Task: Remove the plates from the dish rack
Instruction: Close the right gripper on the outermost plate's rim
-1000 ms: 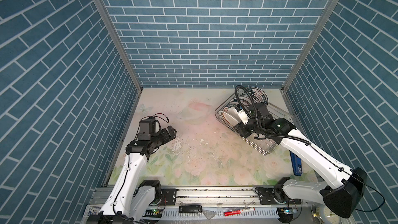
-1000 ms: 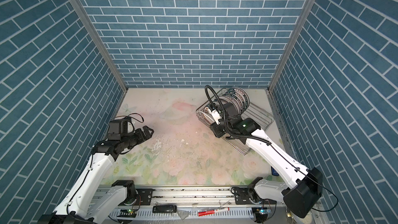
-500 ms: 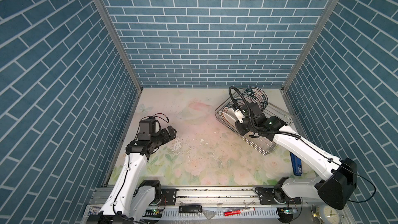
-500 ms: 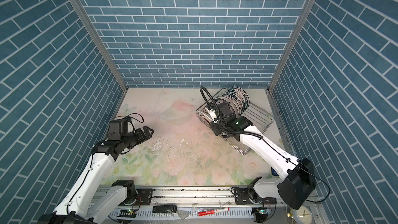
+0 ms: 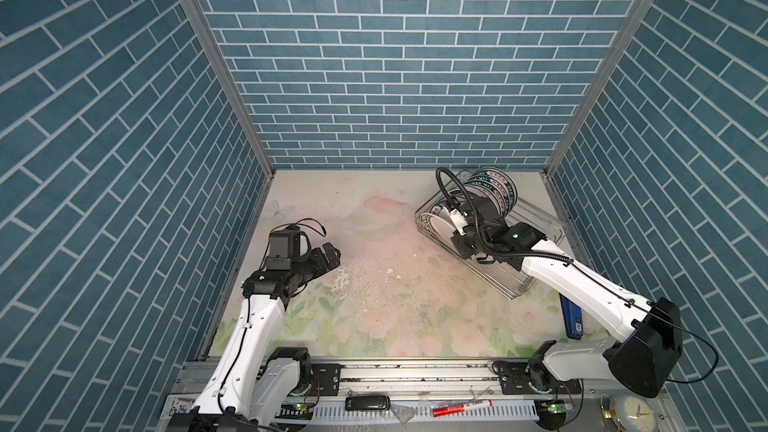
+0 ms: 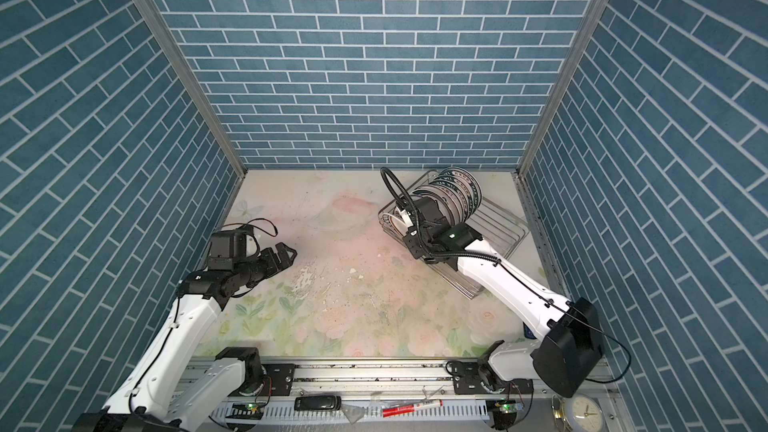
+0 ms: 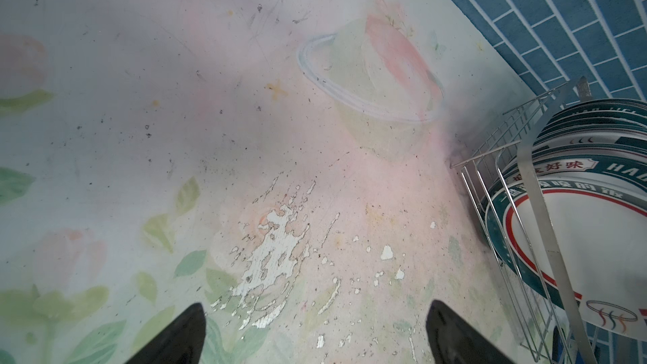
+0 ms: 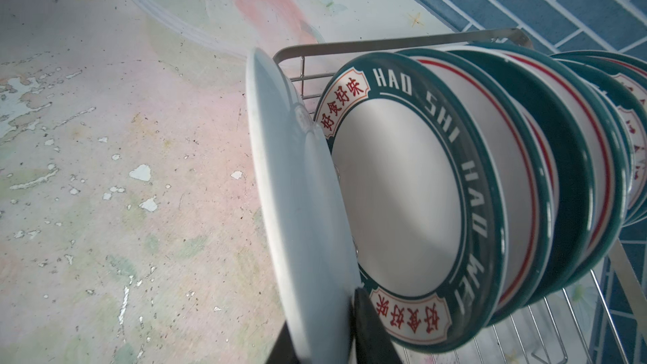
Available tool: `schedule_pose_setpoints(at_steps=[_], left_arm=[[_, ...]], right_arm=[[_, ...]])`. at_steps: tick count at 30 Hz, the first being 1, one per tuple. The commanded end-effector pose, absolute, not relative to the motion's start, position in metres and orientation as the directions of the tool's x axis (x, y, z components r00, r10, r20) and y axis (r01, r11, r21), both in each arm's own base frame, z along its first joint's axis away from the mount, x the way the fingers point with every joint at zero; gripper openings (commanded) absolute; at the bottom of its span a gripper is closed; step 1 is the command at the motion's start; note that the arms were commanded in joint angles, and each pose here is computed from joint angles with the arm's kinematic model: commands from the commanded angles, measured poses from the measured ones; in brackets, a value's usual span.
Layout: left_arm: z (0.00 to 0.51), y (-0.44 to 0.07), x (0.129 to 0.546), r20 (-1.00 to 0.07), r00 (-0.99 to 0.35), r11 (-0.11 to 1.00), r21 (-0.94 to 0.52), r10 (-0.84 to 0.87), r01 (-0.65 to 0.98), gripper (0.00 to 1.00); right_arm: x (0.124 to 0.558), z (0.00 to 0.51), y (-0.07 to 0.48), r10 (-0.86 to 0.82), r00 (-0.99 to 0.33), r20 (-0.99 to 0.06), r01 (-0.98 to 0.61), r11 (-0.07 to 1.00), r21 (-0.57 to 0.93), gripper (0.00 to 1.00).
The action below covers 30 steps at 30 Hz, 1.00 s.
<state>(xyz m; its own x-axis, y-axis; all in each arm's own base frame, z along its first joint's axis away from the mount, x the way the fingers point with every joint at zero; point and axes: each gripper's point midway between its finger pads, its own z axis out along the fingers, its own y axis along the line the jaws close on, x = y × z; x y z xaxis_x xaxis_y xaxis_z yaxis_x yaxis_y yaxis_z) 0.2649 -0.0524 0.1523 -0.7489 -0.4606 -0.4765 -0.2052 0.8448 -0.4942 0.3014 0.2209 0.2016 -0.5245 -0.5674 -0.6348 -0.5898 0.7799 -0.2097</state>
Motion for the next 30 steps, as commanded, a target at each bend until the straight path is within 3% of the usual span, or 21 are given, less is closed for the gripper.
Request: schedule_pose_setpoints(at_steps=[1, 16, 30], left_arm=[[0.15, -0.051, 0.264, -0.473, -0.754, 0.849, -0.487, -0.455, -0.207, 0.99], [0.15, -0.049, 0.263, -0.469, -0.75, 0.848, -0.479, -0.465, -0.226, 0.99], [0.145, -0.049, 0.264, -0.459, -0.755, 0.845, -0.481, -0.469, -0.233, 0.99]], right_arm=[[0.305, 0.203, 0.228, -0.587, -0.51, -0.629, -0.599, 0.767, -0.229, 0.24], [0.308, 0.198, 0.223, -0.622, -0.51, -0.594, -0.586, 0.757, -0.29, 0.16], [0.314, 0.213, 0.232, -0.658, -0.413, -0.63, -0.54, 0.734, -0.412, 0.04]])
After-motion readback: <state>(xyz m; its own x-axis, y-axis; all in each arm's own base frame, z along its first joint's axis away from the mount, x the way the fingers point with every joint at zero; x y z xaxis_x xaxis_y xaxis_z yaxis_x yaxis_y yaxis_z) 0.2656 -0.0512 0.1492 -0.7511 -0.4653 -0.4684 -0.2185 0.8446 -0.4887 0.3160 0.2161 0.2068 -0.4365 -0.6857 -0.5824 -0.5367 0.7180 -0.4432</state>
